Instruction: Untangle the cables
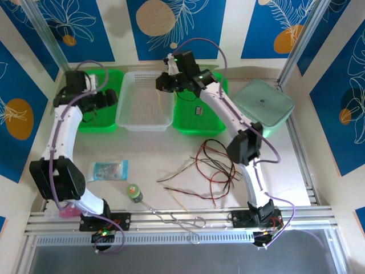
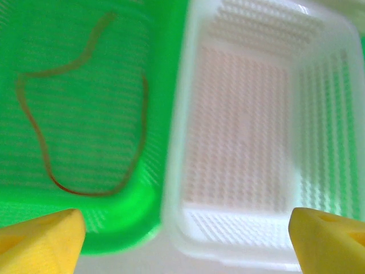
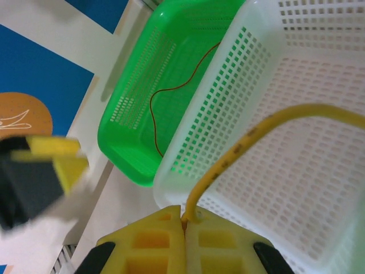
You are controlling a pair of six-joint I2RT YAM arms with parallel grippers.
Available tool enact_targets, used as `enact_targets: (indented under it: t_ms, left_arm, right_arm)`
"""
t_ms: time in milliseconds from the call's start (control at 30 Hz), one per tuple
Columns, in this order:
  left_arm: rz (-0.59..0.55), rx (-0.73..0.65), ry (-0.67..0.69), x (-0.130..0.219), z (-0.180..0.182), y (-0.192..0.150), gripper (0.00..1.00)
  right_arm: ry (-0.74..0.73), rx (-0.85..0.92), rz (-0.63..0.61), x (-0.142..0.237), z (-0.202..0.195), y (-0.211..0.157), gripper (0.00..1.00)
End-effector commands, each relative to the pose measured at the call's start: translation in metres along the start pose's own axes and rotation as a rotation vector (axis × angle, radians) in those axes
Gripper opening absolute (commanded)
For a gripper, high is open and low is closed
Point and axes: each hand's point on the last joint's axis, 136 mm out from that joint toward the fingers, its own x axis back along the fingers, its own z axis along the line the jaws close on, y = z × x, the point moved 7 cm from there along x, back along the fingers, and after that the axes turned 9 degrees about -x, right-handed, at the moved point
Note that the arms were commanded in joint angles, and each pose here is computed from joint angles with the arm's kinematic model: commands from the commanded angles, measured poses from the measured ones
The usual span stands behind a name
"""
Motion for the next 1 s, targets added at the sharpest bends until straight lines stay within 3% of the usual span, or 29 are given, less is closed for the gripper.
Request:
enact_targets:
  t_ms: [0,267,300,400,533,833,967]
  left_arm:
    - [-0.008,0.013,-0.048,0.008,-0.012,-0.018,0.91]
    - [0.000,0.033,-0.059,0.024,-0.022,-0.048,0.91]
    - [0.001,0.026,-0.066,0.026,-0.023,-0.049,0.91]
    - [0.012,-0.004,-0.074,0.030,-0.024,-0.051,0.91]
    - [0.008,-0.014,-0.069,0.036,-0.025,-0.049,0.91]
    - [-0.016,-0.031,-0.095,0.061,-0.032,-0.061,0.91]
    - [0.007,-0.029,-0.141,0.067,-0.042,-0.078,0.91]
  right_arm:
    - [-0.015,-0.038,0.067,-0.036,-0.013,-0.012,0.00]
    - [0.022,-0.056,0.039,-0.108,-0.050,-0.023,0.00]
    - [0.022,-0.053,0.045,-0.112,-0.050,-0.025,0.05]
    - [0.022,-0.050,0.061,-0.108,-0.046,-0.027,0.46]
    - [-0.003,-0.029,0.057,-0.091,-0.037,-0.024,0.63]
    - [-0.086,0.034,0.078,-0.037,-0.004,-0.034,0.67]
    - [-0.190,0.037,0.081,-0.003,0.009,-0.051,0.67]
